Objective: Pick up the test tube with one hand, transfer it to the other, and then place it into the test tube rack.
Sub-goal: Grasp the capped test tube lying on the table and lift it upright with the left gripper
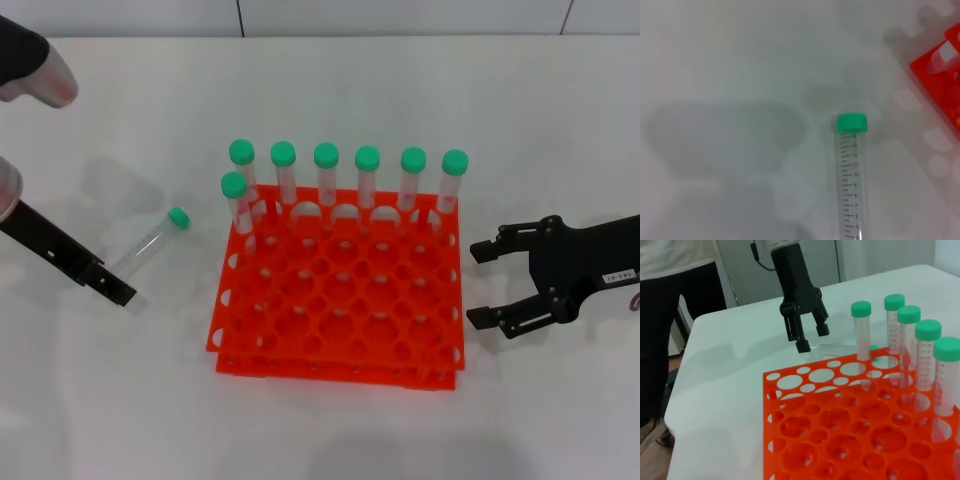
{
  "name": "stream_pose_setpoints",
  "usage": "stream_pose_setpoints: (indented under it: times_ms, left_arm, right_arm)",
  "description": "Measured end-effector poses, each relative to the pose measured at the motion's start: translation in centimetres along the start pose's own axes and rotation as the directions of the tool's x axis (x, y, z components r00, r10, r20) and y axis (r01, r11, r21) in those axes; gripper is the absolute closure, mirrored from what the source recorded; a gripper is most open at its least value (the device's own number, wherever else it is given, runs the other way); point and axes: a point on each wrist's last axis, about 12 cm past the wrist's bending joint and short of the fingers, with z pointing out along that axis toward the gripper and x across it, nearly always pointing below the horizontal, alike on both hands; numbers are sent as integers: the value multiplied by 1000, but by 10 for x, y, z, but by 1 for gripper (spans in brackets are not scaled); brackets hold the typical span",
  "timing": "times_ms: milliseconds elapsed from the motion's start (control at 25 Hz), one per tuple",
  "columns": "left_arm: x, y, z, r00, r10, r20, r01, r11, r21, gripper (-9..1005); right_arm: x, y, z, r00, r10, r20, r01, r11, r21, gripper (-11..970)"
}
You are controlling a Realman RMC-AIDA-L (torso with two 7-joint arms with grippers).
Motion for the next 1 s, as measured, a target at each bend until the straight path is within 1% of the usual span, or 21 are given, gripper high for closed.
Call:
stream_pose_setpoints:
  times_ms: [320,560,880,1000]
  left_arm:
    - [-2,1,4,1000,-5,9,5,1000,-8,157]
    - [-5,-2,13,1000,-8,-5,8,1000,9,159]
    - [-7,-1,13,1000,-6,-3,6,1000,1,162]
    - [-8,-1,13,1000,-6,-1,6,1000,-3,358]
  right_arm:
    - [-2,0,1,1000,-5,0,5,1000,-2,89]
    - [-3,-1,2,1000,-10,0,10,1000,-4,89]
    - [-4,-3,1,1000,-10,-2,10,1000,5,89]
    - [-4,-3,1,1000,-11,-2,11,1000,7,89]
